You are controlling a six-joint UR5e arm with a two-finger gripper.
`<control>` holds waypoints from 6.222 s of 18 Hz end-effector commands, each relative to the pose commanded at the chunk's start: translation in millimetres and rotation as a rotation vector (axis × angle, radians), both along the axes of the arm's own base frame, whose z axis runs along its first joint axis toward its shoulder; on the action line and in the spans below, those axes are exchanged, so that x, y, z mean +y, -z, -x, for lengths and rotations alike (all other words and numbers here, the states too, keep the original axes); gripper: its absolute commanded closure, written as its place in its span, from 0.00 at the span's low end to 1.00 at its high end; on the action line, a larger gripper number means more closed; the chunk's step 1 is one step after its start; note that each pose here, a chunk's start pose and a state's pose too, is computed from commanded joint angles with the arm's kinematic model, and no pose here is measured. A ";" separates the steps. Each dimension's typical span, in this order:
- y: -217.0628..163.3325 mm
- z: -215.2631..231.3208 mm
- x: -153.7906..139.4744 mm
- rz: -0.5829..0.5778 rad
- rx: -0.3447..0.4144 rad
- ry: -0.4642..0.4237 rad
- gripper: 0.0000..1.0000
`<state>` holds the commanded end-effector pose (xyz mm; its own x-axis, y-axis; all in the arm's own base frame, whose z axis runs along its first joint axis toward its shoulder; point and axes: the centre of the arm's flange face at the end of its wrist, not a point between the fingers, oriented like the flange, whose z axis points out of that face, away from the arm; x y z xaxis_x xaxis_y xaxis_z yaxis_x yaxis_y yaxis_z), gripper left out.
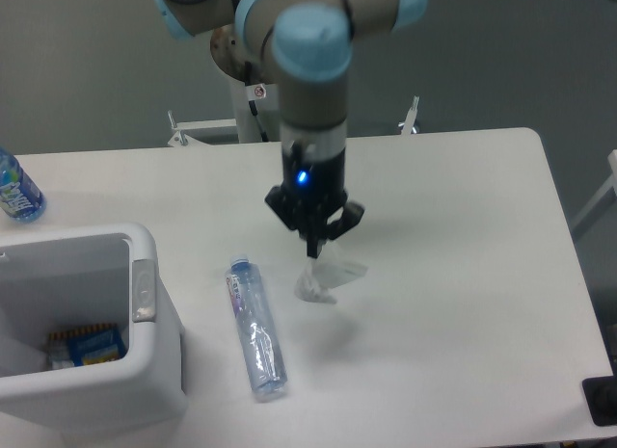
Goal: Place the trash in the trash can
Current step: 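Close the gripper on the plastic wrapper, then lift the wrapper and carry it over the white bin, then open the gripper to drop the wrapper into the bin, then move the open gripper over the clear water bottle and lower, then lower further and close the gripper around the bottle's base end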
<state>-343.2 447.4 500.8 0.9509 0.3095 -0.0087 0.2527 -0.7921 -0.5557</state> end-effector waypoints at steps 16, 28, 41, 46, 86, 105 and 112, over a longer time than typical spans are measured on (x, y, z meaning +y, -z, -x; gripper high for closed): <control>-88.6 -56.6 31.2 -0.301 -0.310 -0.214 1.00; -88.7 -115.4 109.8 -0.291 -0.396 -0.070 1.00; -64.1 -161.9 152.9 -0.238 -0.425 0.021 0.51; -62.4 -159.5 152.9 -0.226 -0.390 0.033 0.00; 211.8 8.5 150.8 0.406 -0.109 -0.162 0.00; 286.8 -3.1 204.0 0.377 -0.278 -0.298 0.00; 304.9 -2.8 202.9 0.404 -0.283 -0.302 0.00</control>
